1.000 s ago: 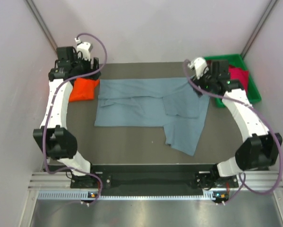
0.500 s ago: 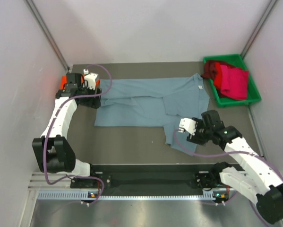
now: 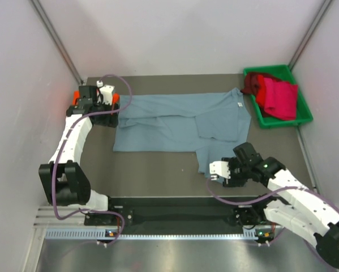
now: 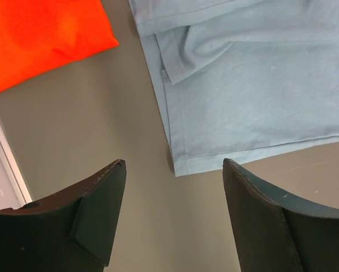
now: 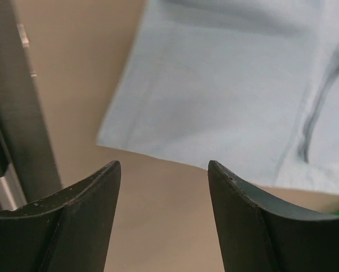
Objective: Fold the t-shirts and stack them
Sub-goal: Fold the tshirt
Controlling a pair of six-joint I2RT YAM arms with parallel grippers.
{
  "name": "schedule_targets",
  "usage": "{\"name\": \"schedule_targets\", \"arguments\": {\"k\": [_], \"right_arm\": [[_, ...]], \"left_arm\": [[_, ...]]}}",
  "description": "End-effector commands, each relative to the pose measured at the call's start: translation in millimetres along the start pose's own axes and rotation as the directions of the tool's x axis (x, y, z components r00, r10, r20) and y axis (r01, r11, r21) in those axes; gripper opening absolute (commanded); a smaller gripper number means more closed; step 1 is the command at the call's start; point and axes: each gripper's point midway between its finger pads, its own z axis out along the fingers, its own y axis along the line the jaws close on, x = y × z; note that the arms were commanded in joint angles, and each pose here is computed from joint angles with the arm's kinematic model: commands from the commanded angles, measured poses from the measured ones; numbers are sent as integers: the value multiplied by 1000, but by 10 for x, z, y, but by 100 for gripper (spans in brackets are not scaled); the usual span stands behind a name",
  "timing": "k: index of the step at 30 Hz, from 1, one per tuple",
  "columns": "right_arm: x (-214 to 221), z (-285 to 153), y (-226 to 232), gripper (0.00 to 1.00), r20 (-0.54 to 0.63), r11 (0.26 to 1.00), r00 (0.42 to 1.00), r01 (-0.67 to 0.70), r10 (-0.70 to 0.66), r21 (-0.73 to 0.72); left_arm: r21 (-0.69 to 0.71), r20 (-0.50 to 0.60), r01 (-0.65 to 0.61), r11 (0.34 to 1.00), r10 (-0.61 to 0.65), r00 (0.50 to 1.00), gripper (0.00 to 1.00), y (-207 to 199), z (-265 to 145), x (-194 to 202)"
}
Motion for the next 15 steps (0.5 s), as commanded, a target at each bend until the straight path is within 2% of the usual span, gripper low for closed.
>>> {"name": "schedule_targets", "arguments": {"k": [1, 6, 15], "right_arm": [[-43, 127, 202, 63, 8, 991, 998, 60, -60, -115], [-109, 220, 136, 61, 12, 989, 997, 78, -77, -123], [-87, 211, 315, 61, -16, 970, 993, 107, -113, -220]], "left_arm": [[-44, 80, 7, 999, -3, 997, 74, 96, -146, -263], [-34, 69, 21, 999, -19, 997, 74, 84, -128, -255], [-29, 71, 53, 998, -51, 996, 74, 86, -86, -284]]}}
